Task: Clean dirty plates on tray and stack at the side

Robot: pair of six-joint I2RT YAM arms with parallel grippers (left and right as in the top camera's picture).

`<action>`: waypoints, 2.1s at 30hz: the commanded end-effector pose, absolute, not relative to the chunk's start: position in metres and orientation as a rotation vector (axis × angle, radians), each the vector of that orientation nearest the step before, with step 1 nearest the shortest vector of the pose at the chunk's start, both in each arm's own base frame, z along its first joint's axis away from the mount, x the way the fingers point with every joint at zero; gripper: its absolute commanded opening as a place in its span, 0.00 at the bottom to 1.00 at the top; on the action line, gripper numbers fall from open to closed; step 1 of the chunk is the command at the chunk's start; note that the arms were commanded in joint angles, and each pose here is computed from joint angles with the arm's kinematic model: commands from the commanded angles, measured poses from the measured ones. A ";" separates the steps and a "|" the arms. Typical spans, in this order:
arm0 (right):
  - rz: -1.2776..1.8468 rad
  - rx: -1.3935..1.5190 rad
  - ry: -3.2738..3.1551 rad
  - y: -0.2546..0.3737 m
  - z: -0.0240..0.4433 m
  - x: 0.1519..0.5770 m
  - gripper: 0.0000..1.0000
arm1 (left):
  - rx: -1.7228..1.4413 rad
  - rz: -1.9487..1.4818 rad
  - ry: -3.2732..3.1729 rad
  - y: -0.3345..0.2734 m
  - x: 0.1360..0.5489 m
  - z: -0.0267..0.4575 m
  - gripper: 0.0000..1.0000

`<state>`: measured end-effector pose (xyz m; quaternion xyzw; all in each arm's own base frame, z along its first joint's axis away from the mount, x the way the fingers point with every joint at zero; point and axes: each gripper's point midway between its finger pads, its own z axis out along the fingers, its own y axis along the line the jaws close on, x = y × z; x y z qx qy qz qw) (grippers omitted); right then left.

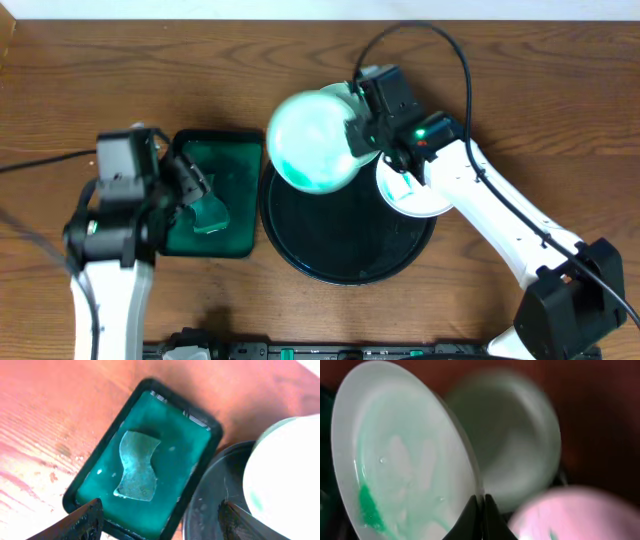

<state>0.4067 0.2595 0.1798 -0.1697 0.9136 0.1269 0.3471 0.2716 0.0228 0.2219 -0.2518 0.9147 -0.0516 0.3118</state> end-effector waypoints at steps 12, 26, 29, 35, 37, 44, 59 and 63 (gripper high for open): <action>0.187 -0.681 1.830 0.412 0.208 0.402 0.01 | -0.611 -0.189 2.205 0.020 0.239 0.280 0.75; -0.088 -0.768 1.553 0.426 0.278 0.369 0.01 | -0.617 -0.185 2.226 0.020 0.237 0.275 0.85; -0.085 -0.755 1.545 0.423 0.287 0.367 0.01 | -0.617 -0.185 2.226 0.020 0.237 0.275 0.85; -0.113 -0.760 1.514 0.421 0.297 0.365 0.01 | -0.617 -0.185 2.226 0.020 0.237 0.275 0.85; -0.129 -0.776 1.495 0.423 0.300 0.363 0.01 | -0.617 -0.185 2.226 0.020 0.237 0.275 0.85; -0.188 -0.799 1.464 0.424 0.305 0.358 0.01 | -0.617 -0.185 2.226 0.020 0.237 0.275 0.86; -0.267 -0.769 1.384 0.423 0.328 0.354 0.01 | -0.617 -0.185 2.226 0.020 0.237 0.275 0.86; -0.275 -0.774 1.372 0.423 0.331 0.353 0.01 | -0.617 -0.185 2.226 0.020 0.237 0.275 0.86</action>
